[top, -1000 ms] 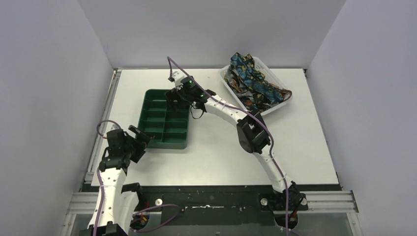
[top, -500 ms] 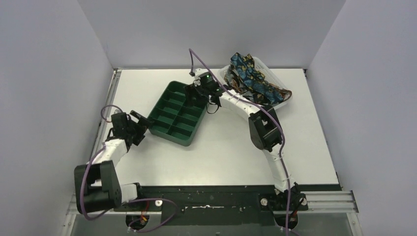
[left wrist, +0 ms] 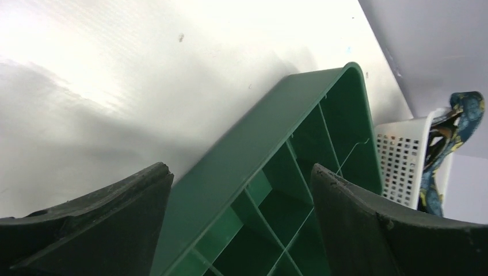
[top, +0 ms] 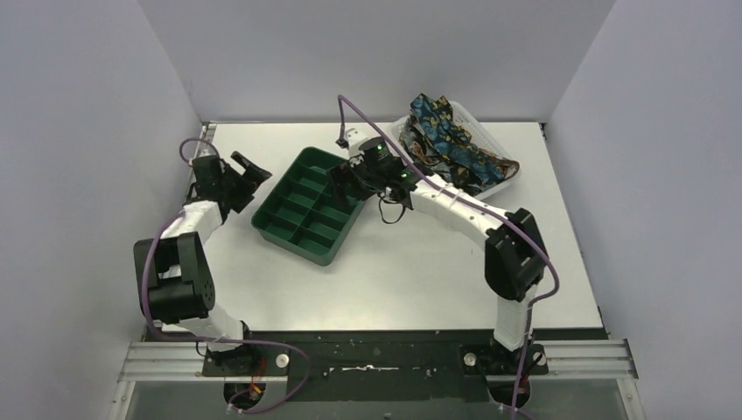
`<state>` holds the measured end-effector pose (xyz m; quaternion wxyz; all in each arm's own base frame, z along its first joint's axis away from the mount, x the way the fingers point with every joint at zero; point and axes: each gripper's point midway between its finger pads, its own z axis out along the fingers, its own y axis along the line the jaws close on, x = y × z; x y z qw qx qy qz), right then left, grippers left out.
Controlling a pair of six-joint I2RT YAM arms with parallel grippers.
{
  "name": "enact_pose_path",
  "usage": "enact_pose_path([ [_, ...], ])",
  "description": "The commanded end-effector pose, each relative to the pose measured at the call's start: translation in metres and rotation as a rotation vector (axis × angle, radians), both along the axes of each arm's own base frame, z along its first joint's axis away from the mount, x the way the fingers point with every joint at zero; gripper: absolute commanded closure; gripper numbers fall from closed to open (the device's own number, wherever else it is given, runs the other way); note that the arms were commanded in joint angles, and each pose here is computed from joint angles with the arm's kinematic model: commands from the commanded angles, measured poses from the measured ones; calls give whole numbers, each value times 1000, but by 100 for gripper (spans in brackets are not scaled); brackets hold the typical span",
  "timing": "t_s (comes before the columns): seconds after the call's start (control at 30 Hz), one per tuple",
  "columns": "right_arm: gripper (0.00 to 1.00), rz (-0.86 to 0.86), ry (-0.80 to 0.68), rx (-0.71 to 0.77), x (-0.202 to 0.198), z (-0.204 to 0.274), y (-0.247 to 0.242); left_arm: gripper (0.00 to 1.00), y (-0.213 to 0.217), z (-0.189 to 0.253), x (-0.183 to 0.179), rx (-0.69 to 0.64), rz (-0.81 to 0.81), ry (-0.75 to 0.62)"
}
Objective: Roll the ties
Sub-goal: Move the storage box to the center of the board.
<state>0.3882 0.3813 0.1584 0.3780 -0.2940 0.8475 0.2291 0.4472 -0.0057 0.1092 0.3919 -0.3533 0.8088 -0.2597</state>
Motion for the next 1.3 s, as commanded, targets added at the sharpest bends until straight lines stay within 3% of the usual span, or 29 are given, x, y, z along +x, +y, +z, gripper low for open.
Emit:
enact_pose_path([
  [0.0, 0, 41, -40, 8, -43, 9, -13, 10, 29, 53, -25, 189, 55, -26],
  [0.23, 0, 192, 32, 23, -160, -47, 24, 6, 43, 46, -115, 282, 174, 81],
  [0.33, 0, 246, 33, 25, -187, -64, 51, 6, 41, 41, -141, 276, 196, 89],
  [0.43, 0, 233, 44, 27, -186, -75, 77, 6, 44, 40, -155, 275, 236, 77],
  [0.77, 0, 40, -19, 178, -59, -50, 125, 3, 54, 45, -159, 293, 290, 83],
  [0.97, 0, -16, 0, 144, -3, -57, 144, 3, 47, 40, -135, 248, 252, 31],
  [1.0, 0, -28, -20, 153, 7, -40, 147, 3, 47, 37, -131, 239, 252, 32],
  [1.13, 0, -49, -108, 176, 22, 2, 122, 3, 55, 29, -113, 243, 257, 33],
  [1.27, 0, -137, -133, 182, 66, 25, 76, 3, 62, 33, -86, 228, 259, -44],
])
